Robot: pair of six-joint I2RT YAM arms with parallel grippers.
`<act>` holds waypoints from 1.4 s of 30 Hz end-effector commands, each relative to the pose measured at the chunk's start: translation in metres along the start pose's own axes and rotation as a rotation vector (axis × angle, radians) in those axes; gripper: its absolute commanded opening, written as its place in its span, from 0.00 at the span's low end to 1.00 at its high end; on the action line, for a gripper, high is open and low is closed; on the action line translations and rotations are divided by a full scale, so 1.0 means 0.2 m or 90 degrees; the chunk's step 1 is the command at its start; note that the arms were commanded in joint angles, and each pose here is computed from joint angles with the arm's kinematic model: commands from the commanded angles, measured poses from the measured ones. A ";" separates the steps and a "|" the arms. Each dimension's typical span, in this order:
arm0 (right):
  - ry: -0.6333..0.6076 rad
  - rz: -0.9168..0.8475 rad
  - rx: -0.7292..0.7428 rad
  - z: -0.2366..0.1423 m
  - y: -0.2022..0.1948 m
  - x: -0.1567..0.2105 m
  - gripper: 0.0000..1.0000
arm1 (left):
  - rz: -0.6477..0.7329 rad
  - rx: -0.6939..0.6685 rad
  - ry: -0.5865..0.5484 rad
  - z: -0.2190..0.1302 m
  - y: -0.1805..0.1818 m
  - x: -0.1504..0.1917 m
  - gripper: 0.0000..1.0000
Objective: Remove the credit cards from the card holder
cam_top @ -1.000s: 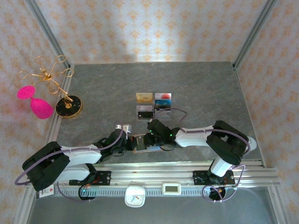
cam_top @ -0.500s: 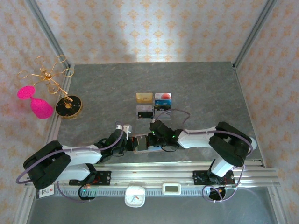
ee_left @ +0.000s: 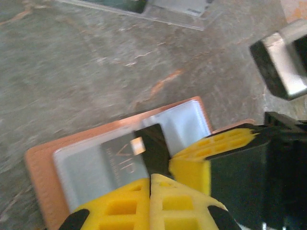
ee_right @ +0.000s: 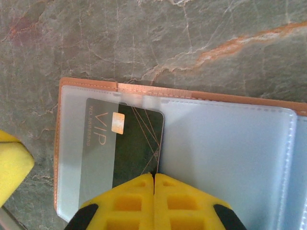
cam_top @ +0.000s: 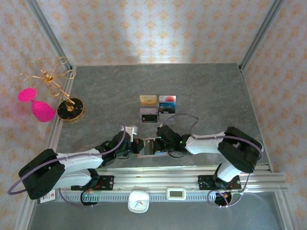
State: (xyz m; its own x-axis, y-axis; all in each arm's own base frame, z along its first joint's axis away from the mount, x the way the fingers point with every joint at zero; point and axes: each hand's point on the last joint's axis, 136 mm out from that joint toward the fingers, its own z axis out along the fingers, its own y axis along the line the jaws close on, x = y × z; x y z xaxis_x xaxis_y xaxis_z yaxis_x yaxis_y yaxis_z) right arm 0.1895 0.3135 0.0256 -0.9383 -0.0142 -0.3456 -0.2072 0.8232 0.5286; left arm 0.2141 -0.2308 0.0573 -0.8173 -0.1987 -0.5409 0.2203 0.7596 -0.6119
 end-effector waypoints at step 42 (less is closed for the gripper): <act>0.015 0.035 0.009 0.01 -0.09 0.04 0.00 | 0.014 -0.088 0.099 0.08 0.23 0.24 0.00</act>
State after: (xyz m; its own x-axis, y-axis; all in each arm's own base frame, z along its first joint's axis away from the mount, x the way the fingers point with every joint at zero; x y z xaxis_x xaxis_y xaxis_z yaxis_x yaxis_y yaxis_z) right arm 0.1915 0.3216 0.0260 -0.9552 0.0095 -0.2957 -0.1829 0.7666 0.6155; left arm 0.2147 -0.2339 0.0244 -0.8383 -0.1447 -0.5257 0.2189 0.7937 -0.5675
